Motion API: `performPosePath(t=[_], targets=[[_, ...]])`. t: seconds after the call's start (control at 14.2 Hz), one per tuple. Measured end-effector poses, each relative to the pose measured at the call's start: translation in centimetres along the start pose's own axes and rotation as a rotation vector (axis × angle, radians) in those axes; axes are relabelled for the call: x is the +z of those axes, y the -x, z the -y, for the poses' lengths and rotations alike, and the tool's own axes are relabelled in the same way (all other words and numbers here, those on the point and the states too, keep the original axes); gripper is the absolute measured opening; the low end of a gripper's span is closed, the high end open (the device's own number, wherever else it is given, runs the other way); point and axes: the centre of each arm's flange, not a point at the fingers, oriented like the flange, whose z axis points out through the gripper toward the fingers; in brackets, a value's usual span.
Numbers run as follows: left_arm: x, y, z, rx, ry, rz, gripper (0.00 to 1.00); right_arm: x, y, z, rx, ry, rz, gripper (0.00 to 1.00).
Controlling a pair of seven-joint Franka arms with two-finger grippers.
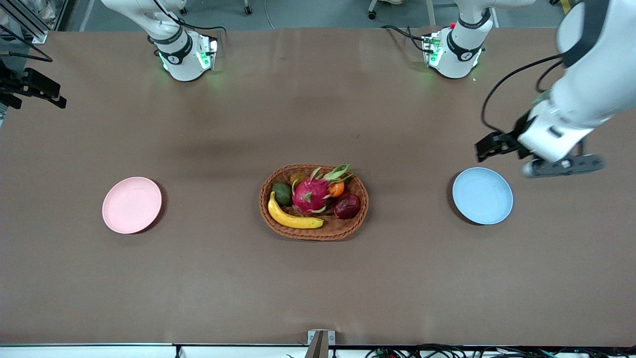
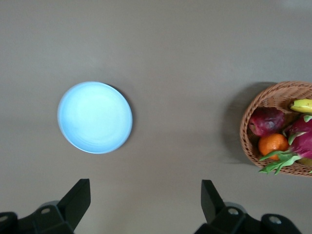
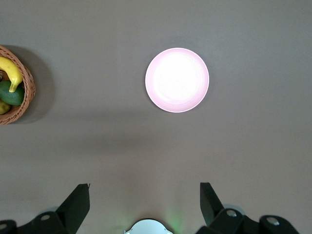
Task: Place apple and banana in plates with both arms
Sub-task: 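Move the left gripper and the right gripper toward the fruit basket, then grasp the red apple with the left gripper while the right gripper grasps the banana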
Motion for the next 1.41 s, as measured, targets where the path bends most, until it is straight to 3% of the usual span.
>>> performPosePath(t=[0.28, 0.56, 0.77, 1.05, 1.41], targets=[[6.9, -0.7, -7.8, -0.115, -0.018, 0.045, 1.00, 1.6, -1.6, -0.3, 0.005, 0.002, 0.002, 1.00], [12.1, -1.6, -13.4, -0.237, 0.002, 0.020, 1.00, 8.2, -7.3, -1.0, 0.013, 0.011, 0.027, 1.00], [15.3, -1.5, -17.0, -0.337, 0.042, 0.005, 1.00, 10.4, -9.2, 0.9, 0.078, -0.009, 0.026, 1.00], [19.4, -0.1, -22.3, -0.433, 0.127, 0.003, 1.00, 13.6, -10.9, 12.2, 0.207, -0.070, 0.034, 1.00], [24.7, 0.9, -25.1, -0.497, 0.128, 0.013, 1.00, 21.8, -12.4, 25.2, 0.307, -0.080, 0.041, 1.00]])
